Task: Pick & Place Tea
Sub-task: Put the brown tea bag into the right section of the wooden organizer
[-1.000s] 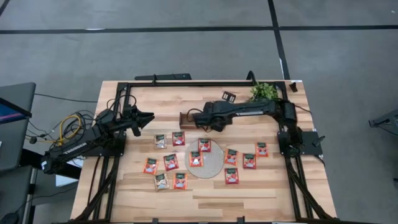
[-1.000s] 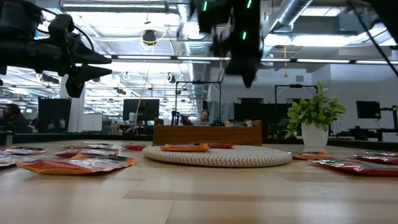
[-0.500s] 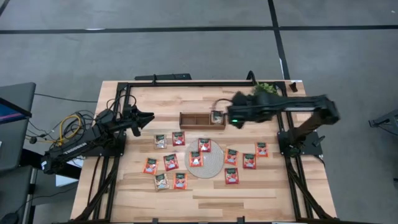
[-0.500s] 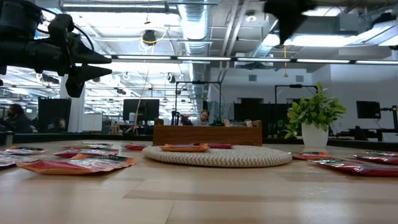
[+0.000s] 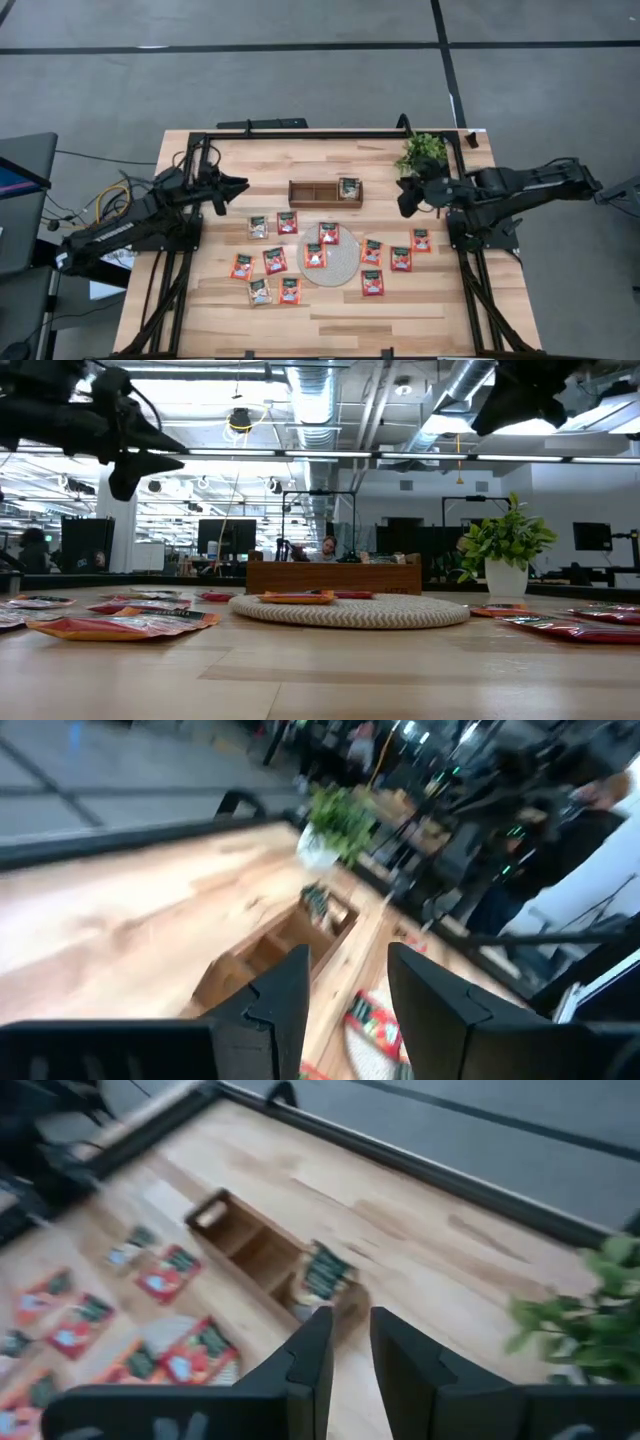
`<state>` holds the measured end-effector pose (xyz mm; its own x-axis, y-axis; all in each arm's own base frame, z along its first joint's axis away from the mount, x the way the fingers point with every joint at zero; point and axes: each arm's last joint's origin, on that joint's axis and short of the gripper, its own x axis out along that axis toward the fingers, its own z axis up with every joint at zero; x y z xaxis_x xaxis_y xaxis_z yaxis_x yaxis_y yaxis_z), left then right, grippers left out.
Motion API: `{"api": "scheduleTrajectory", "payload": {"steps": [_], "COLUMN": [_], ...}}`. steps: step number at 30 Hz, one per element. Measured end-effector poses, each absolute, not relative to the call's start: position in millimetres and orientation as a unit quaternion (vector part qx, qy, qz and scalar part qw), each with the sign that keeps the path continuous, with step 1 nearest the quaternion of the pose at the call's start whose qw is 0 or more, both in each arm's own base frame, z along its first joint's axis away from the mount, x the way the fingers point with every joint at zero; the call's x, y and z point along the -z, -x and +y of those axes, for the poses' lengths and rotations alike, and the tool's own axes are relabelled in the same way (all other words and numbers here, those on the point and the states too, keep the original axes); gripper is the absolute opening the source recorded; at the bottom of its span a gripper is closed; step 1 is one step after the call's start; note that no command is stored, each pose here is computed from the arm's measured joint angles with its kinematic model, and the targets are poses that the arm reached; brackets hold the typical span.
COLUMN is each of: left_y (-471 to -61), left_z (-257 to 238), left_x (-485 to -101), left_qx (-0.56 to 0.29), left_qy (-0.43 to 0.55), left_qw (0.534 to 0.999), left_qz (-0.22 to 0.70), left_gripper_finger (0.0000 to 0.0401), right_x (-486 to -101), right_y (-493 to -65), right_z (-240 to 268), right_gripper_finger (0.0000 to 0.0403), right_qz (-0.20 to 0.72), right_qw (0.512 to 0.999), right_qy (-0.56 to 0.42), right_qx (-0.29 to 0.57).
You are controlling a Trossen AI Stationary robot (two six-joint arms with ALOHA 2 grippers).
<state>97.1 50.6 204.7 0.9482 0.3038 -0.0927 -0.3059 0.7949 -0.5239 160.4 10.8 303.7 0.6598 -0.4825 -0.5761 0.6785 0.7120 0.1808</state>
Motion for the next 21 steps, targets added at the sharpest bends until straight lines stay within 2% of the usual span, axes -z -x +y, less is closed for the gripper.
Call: {"api": "scheduleTrajectory", "payload": {"steps": [5, 10, 15, 21], "left_y": [-117.7, -146.6, -174.6, -197.0], "left_z": [57.4, 63.8, 67.2, 69.6], "left_x": [-217.6, -226.6, -227.7, -212.4], "left_qx": [-0.160, -0.168, -0.169, -0.170], "left_qy": [0.265, 0.227, 0.182, 0.169], "left_qw": [0.947, 0.936, 0.903, 0.847], "left_qz": [0.085, 0.210, 0.350, 0.475], "left_gripper_finger": [0.0128, 0.0128, 0.0128, 0.0128], "right_x": [-288.5, -273.1, -261.7, -253.8], "right_y": [-152.3, -148.8, -148.2, -144.8], "right_z": [14.5, 18.1, 22.0, 22.1], "right_gripper_finger": [0.0064, 0.0064, 0.0064, 0.0064], "right_qz": [0.218, 0.203, 0.180, 0.161], "right_qw": [0.905, 0.913, 0.924, 0.930], "right_qy": [-0.209, -0.215, -0.217, -0.222], "right_qx": [0.299, 0.280, 0.258, 0.245]}}
